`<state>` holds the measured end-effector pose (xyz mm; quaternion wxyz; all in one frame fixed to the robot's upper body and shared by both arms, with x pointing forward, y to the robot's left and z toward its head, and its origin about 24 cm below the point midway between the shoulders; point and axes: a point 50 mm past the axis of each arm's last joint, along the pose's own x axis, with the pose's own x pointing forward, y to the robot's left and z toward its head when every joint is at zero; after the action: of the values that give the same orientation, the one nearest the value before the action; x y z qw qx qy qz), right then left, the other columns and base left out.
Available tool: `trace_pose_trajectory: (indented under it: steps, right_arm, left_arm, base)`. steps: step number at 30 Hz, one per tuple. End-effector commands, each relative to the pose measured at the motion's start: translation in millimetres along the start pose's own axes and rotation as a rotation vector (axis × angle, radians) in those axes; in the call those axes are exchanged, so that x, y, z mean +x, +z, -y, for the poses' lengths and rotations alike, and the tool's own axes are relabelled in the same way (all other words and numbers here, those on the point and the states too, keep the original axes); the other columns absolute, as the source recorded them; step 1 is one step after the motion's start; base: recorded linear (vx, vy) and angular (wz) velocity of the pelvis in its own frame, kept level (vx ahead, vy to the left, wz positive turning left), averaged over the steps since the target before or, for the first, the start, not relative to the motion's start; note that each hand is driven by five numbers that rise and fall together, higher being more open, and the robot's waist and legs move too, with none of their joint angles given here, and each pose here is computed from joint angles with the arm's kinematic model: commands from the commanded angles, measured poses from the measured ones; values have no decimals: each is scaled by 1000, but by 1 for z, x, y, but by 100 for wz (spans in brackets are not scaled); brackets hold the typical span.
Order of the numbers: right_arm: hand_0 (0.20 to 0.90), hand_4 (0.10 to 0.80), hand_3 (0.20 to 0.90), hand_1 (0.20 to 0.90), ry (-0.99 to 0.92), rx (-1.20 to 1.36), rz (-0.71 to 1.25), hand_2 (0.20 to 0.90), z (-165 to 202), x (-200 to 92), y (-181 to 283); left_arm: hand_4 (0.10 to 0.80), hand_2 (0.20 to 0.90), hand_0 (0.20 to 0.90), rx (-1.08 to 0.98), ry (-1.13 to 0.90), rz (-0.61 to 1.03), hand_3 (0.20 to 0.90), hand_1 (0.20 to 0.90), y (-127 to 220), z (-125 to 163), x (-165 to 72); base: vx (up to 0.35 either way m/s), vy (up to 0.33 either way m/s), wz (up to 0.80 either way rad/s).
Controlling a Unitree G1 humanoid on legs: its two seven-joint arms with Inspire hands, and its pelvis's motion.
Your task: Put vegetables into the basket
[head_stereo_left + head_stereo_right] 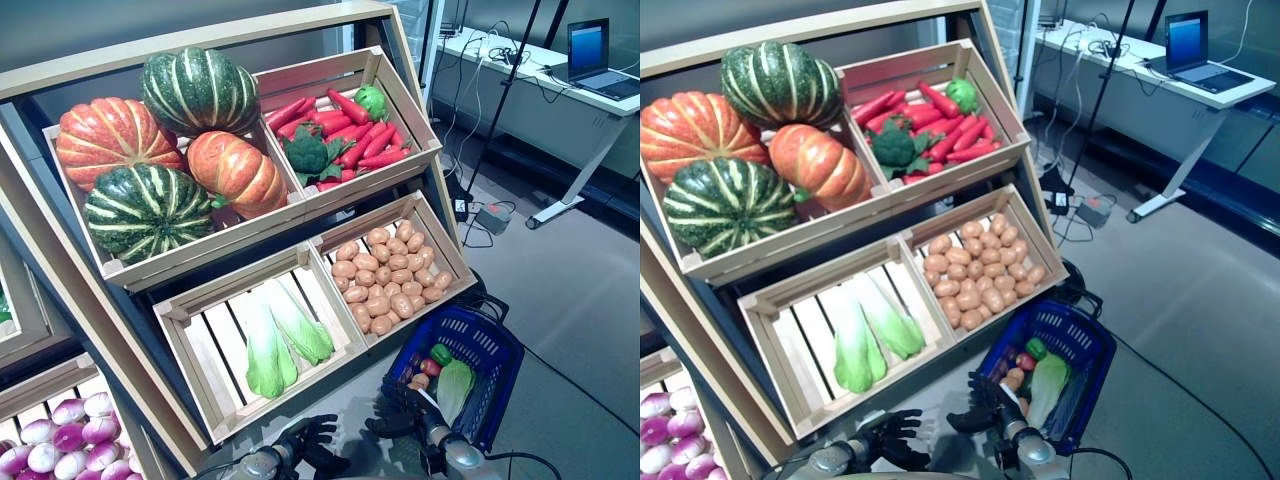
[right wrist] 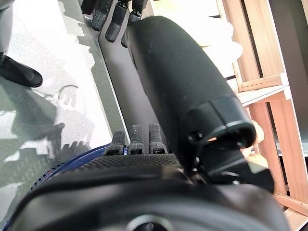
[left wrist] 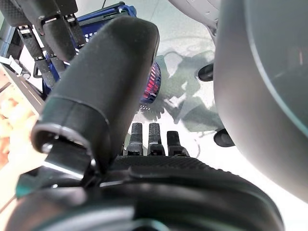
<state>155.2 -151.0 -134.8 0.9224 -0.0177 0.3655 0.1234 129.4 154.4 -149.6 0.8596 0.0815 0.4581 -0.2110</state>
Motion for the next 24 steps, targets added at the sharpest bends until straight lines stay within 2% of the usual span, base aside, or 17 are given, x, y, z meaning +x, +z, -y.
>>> trace_pose_trajectory:
  steps: [1,12,17,21,22,24]
  right_arm:
    - [900,800,900,900,12,-13,213,900,-1,18,54]
    - [900,800,900,900,-15,-22,211,900,-1,18,54]
    - [900,800,900,900,-37,1,204,900,1,17,54]
    - [900,800,900,900,-37,6,205,900,2,17,54]
    - [900,800,900,900,-41,21,202,900,4,16,54]
    - [900,800,900,900,-50,28,200,900,8,15,54]
  left_arm:
    - [800,900,900,107,-27,103,900,900,47,-4,14]
    - [800,900,900,104,-46,140,900,900,49,-2,13]
    - [800,900,900,162,-60,364,900,900,80,-3,6]
    - [800,900,900,135,-61,418,900,900,88,-4,4]
    - [800,900,900,111,-53,554,900,900,111,-7,-5]
    - [800,900,900,103,-34,657,900,900,126,-12,-14]
  base:
    - [0,0,0]
    - [0,0,0]
    - [0,0,0]
    - [0,0,0]
    - [0,0,0]
    - [0,0,0]
